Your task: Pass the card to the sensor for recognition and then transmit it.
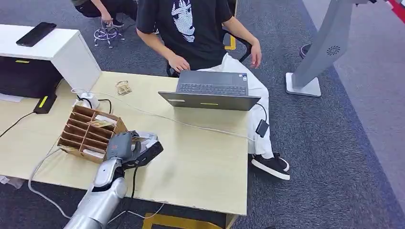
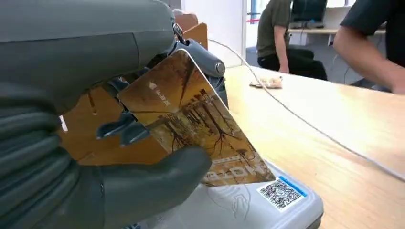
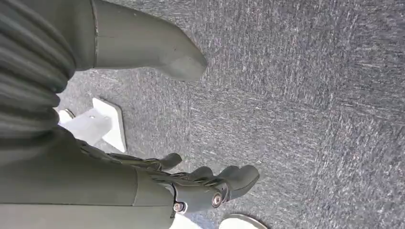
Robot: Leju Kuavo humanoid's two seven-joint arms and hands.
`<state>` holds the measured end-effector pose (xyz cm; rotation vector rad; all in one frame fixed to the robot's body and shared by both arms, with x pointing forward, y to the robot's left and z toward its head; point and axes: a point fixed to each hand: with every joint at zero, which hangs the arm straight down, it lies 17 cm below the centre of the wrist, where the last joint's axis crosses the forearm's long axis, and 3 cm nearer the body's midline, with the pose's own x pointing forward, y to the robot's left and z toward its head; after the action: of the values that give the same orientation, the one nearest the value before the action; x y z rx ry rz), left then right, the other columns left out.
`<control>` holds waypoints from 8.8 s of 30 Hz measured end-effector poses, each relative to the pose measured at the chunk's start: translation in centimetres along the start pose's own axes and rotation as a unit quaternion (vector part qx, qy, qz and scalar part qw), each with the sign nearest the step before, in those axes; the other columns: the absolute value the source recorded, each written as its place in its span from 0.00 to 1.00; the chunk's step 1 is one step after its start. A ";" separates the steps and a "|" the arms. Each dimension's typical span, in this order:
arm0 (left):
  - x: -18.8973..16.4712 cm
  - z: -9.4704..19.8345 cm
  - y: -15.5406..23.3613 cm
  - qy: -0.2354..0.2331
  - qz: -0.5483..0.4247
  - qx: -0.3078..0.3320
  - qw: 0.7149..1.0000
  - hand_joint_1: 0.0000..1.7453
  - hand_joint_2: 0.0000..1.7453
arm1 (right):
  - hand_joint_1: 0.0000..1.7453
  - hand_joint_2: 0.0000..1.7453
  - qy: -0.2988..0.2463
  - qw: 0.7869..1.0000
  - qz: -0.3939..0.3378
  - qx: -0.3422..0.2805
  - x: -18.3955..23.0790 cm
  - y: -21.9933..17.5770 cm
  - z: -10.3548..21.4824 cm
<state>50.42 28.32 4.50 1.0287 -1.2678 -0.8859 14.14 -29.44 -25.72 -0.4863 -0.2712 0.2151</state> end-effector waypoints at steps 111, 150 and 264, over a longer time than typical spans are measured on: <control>11.7 3.7 32.1 -0.300 0.114 0.232 0.918 0.00 1.00 | 0.00 1.00 0.018 1.000 -0.015 -0.012 -3.6 1.4 1.2; -6.7 7.4 30.7 -0.139 -0.304 0.012 0.942 0.00 1.00 | 0.00 1.00 0.066 0.996 -0.057 -0.004 -6.0 2.2 1.7; -1.7 0.0 19.4 -0.101 -0.142 0.166 0.971 0.00 1.00 | 0.00 1.00 0.005 0.998 -0.056 0.000 -2.6 2.0 1.3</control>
<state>49.69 36.04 22.35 1.4419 -1.4968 -1.0376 11.01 -27.83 -26.08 -0.4711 -0.2867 0.1042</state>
